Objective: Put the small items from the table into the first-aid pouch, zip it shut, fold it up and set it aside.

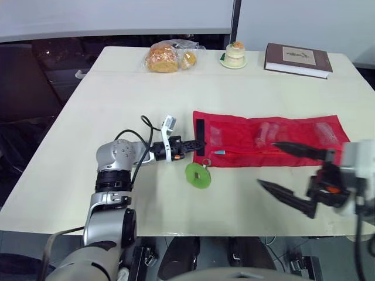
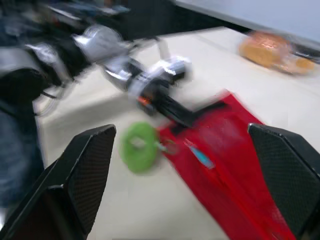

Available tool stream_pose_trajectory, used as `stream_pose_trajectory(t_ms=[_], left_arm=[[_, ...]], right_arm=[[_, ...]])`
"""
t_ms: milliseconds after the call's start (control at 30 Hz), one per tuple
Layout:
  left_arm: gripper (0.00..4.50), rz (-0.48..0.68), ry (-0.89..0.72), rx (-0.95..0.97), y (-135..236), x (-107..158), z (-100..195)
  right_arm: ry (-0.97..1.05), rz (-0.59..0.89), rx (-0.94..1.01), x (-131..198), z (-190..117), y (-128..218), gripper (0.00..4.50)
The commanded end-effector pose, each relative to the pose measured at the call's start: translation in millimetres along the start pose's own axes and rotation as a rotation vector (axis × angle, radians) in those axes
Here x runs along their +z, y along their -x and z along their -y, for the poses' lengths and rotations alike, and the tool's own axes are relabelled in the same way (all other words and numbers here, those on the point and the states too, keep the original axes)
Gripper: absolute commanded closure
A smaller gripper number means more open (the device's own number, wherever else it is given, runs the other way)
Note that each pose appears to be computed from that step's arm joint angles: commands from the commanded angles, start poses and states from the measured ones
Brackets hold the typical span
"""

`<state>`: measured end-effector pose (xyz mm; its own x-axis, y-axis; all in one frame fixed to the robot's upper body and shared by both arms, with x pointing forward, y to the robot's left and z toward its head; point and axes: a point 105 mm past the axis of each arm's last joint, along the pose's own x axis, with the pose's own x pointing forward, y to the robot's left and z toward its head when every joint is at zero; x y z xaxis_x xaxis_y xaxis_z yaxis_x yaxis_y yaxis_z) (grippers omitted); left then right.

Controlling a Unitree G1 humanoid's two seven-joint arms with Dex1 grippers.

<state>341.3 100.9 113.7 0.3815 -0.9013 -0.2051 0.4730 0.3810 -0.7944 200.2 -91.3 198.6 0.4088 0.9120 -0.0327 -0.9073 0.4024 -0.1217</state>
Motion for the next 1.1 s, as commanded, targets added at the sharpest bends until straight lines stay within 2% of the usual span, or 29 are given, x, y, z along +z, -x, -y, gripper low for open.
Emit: stream_pose_trajectory(t_ms=[33,133,267,400,567,733,800,900,933,967,1100], left_arm=[[4.49,0.02,-0.045,-0.008,-3,7,4],[4.49,0.027,-0.057,0.016,-4,7,0],[4.49,0.03,-0.06,0.026,-7,6,-1],[4.49,0.052,-0.052,0.058,-7,7,-7],[4.49,0.052,-0.045,0.062,-7,4,-9],[4.49,0.056,-0.037,0.063,-6,2,-10],[4.5,0.056,-0.034,0.064,-6,1,-10],[4.5,0.056,-0.033,0.065,-6,0,-10],[4.5,0.056,-0.032,0.065,-6,0,-10],[4.5,0.055,-0.032,0.065,-6,-1,-10],[4.5,0.052,-0.031,0.069,-6,-1,-11]], right_arm=[[-0.048,0.013,0.037,-13,5,-23,0.0],[-0.058,-0.002,0.079,-24,7,-40,0.0],[-0.059,-0.095,0.195,-57,-1,-67,0.0],[-0.018,-0.177,0.25,-81,-2,-80,0.0],[0.006,-0.227,0.238,-99,5,-96,0.0],[0.034,-0.273,0.278,-112,-3,-107,0.0],[0.069,-0.299,0.265,-119,-2,-112,0.4],[0.113,-0.321,0.232,-125,2,-116,1.66],[0.125,-0.324,0.222,-126,4,-117,1.92],[0.136,-0.328,0.21,-126,6,-117,2.5],[0.187,-0.346,0.189,-129,11,-113,4.37]])
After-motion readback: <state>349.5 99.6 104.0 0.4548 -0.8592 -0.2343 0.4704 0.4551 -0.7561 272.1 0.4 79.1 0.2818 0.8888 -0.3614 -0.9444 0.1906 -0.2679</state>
